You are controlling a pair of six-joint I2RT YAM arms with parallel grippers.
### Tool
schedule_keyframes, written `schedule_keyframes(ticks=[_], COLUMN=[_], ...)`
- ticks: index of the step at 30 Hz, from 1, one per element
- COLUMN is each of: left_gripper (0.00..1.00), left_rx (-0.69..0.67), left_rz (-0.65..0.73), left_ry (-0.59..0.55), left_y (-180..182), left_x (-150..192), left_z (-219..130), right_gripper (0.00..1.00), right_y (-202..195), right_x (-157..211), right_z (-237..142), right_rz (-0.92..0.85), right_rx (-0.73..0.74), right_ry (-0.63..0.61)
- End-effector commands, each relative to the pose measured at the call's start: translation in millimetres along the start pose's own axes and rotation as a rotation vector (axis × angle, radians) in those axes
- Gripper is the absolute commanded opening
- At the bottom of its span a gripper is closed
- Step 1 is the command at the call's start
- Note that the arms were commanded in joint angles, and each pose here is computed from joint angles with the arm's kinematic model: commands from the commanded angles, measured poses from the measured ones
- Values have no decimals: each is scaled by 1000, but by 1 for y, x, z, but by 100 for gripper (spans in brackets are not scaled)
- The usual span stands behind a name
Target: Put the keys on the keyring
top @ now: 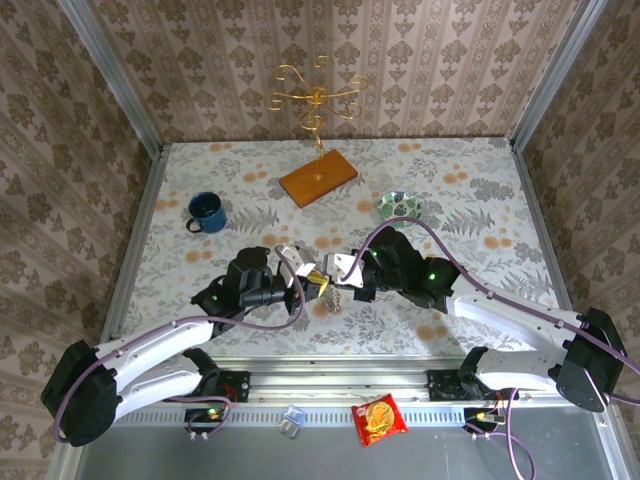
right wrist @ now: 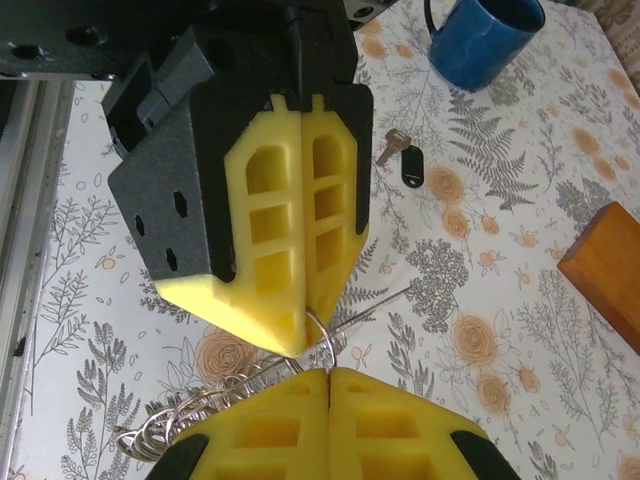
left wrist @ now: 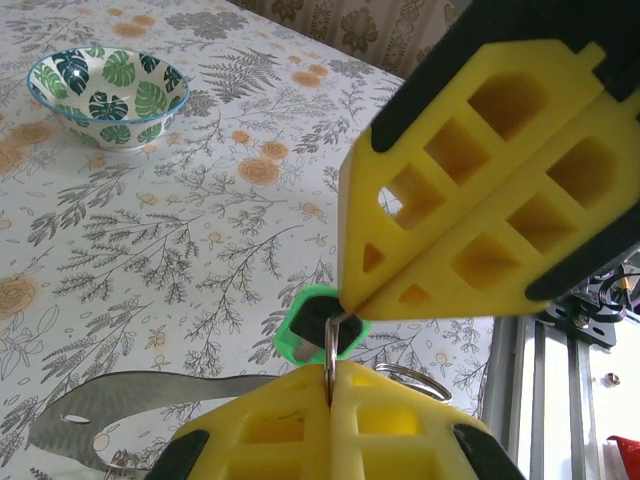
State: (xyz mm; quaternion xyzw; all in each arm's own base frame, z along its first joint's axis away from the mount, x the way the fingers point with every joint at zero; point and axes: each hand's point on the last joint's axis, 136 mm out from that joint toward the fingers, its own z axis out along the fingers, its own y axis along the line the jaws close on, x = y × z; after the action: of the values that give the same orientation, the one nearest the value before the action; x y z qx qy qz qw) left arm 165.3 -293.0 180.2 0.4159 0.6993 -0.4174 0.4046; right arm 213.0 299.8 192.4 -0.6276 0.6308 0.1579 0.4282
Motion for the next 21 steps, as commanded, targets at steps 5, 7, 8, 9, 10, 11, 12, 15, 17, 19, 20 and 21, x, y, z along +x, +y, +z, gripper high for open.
schedule_keyframes(ticks=[5,7,8,9,10,11,12,15,17,19,20,21], left_gripper=[0,0,0,0,0,0,0,0,0,0,0,0], left_rx=[-11,-9,-6,-5,-7,-9,-11,-18,-21,-24,-24,-23], left_rz=[36,35,35,36,36,36,36,43,44,44,46,49], left_ry=[-100,-106,-110,-115,-119,-124,-128,-153,-169,-180,-186,-191], left_y=[-3,-4,-4,-5,-4,-4,-3,-2,-2,-1,-1,-1], left_x=[-36,-37,-38,-38,-39,-40,-41,-46,-49,-50,-52,-53], left_z=[-3,-4,-4,-4,-4,-5,-4,-5,-5,-5,-5,-5], right_gripper=[0,0,0,0,0,0,0,8,17,27,30,31], right_y=[20,19,19,19,18,18,17,17,19,20,21,22], right_x=[-4,-3,-4,-3,-3,-4,-4,-4,-4,-4,-4,-4], right_z=[3,4,4,4,4,4,4,1,-2,-5,-8,-10], right_rz=[-6,-6,-8,-7,-7,-9,-5,-2,-1,5,8,18], right_rx=[-101,-98,-97,-94,-91,-88,-82,-77,-75,-74,-73,-73], right_ry=[-22,-18,-18,-17,-18,-21,-21,-24,-31,-36,-40,-45])
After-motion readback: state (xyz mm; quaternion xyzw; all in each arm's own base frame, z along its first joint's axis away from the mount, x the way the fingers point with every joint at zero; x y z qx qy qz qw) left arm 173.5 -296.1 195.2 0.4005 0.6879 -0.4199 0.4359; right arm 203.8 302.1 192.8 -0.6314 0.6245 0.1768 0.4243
